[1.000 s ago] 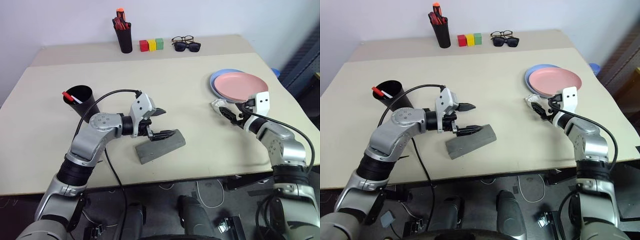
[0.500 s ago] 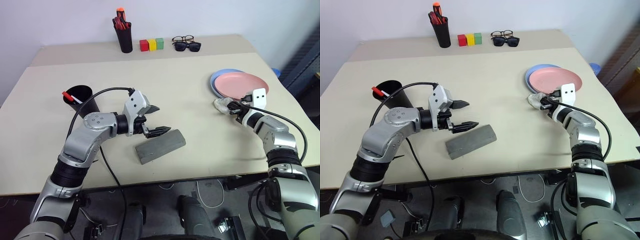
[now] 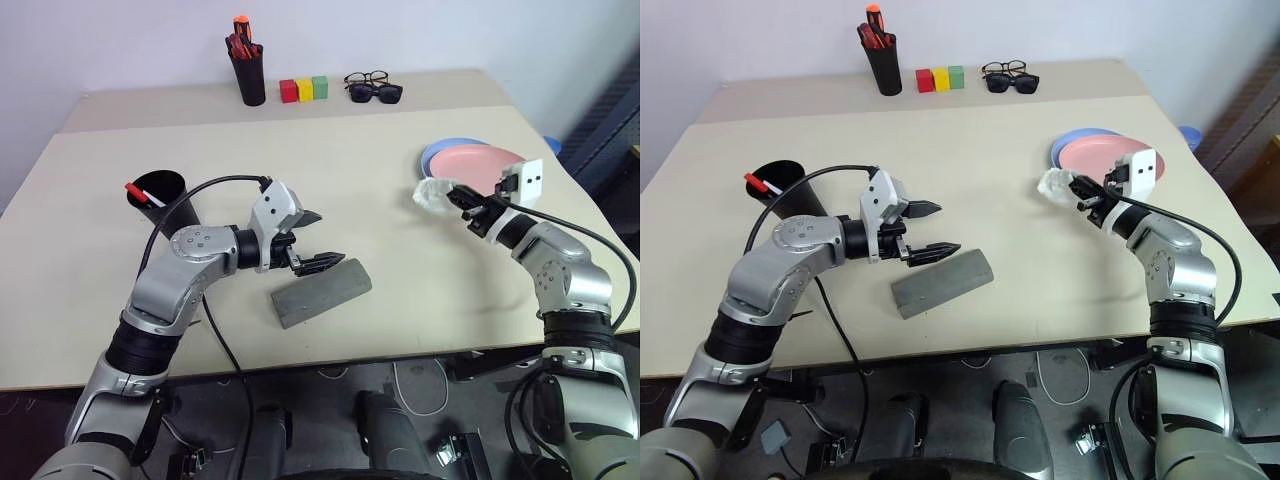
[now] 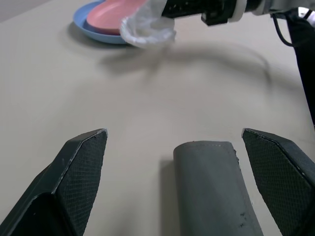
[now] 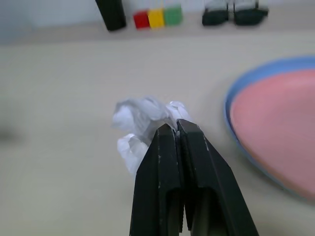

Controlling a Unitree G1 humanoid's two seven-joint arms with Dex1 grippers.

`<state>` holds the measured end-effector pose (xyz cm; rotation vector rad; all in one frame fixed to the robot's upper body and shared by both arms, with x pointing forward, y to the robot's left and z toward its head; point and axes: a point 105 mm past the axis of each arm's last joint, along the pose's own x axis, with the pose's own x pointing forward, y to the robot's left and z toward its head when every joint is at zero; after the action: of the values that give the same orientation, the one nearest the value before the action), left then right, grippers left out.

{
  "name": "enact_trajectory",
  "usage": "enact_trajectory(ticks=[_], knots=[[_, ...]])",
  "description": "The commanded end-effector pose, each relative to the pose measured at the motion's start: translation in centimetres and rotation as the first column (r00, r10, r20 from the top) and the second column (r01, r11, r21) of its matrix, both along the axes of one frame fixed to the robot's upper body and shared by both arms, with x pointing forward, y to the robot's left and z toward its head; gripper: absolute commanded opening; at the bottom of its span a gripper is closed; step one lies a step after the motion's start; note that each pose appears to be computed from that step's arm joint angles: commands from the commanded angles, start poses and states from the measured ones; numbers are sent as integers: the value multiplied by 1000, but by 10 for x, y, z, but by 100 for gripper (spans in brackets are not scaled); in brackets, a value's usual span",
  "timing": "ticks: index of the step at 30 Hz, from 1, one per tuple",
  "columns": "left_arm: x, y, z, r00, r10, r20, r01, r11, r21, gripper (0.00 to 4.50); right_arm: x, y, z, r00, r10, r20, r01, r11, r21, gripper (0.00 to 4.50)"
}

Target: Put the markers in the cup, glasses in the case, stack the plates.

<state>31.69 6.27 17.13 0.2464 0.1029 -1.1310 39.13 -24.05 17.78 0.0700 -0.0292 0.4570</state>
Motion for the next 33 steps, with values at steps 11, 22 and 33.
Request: enact_trajectory(ticks=[11,22,33], knots=[[-3,-2,11,999,10,44,-8,999,-37,450,36,-102,54,815,-540,208,559,828,-40,185],[-3,-1,7,999,32,35,-31,999,-41,450,21,-132,58,755,-619,214,624,780,56,280],[-2,-6,8,999,15,34,-14,999,-49,450,-12,-172,-4,665,-732,151,746,637,-197,280]])
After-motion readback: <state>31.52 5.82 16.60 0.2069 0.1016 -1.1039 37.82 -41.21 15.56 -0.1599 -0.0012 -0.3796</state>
